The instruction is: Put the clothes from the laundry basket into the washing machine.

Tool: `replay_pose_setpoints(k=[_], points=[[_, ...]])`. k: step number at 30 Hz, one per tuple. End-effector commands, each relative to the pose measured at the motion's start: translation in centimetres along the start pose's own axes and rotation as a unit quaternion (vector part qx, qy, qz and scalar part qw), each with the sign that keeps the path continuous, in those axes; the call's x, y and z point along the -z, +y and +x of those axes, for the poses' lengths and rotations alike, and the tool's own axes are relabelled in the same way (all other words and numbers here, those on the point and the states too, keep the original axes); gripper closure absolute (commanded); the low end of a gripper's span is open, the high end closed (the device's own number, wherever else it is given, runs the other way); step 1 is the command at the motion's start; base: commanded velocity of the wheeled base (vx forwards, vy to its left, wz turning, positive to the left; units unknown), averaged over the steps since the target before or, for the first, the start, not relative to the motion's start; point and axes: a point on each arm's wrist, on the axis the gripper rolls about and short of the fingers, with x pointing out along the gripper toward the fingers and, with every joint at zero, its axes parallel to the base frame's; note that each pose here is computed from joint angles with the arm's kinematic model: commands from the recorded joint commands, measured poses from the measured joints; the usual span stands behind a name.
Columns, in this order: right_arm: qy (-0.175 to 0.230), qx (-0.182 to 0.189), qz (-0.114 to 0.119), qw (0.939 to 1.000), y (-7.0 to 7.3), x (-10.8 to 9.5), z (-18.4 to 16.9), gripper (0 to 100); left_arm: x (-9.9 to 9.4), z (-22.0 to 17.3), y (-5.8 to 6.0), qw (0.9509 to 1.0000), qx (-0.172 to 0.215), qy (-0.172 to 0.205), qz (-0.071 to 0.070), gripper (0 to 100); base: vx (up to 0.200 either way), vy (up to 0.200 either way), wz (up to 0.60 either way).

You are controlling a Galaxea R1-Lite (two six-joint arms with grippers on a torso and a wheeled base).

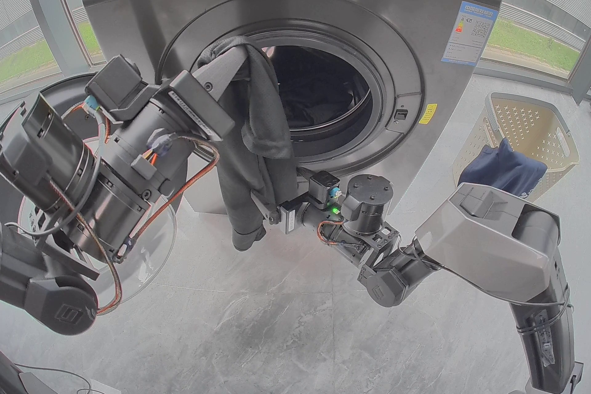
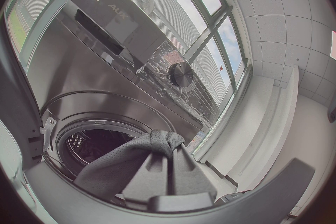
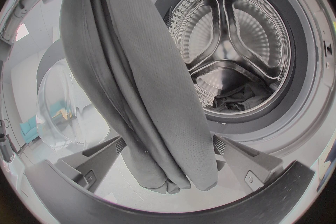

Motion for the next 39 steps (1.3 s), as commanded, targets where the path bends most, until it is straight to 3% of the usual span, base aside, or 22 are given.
replay_pose_setpoints(k=[1,8,16,17,30,36,38,39], points=[[0.004,0.001,0.000,1.0000,-0.1,1.0,0.3,0,0.0,0.0,-0.1,1.0000,0.002,-0.001,-0.001,100,0.000,0.000,0.00],[-0.017,-0.003,0.001,0.9999,0.1,0.4,1.2,0,-0.1,0.0,-0.1,1.0000,0.002,-0.002,-0.001,100,0.000,0.000,0.00],[-0.023,-0.002,0.005,0.9997,0.2,2.9,2.6,0,-0.3,0.0,-0.2,0.9999,0.006,-0.012,-0.001,100,0.000,0.000,0.00],[-0.028,-0.001,0.005,0.9996,0.1,2.8,2.8,100,-0.3,0.0,-0.1,0.9999,0.006,-0.012,-0.001,100,0.000,0.000,0.00],[-0.027,0.013,0.005,0.9995,-1.1,0.5,0.7,100,-0.4,-0.2,1.0,0.9998,-0.015,-0.013,0.009,100,0.000,0.000,0.00],[-0.034,0.029,0.011,0.9989,-2.2,-2.8,-1.7,100,0.7,-0.6,3.4,0.9977,-0.061,0.022,0.023,100,0.000,0.000,0.00],[-0.034,0.029,0.011,0.9989,-2.2,-2.8,-1.7,100,0.7,-0.6,3.4,0.9977,-0.061,0.022,0.023,100,0.000,0.000,0.00],[-0.048,0.040,0.011,0.9980,-3.1,-4.6,-2.7,100,1.4,-1.2,4.7,0.9954,-0.081,0.042,0.030,100,0.000,0.000,0.00]])
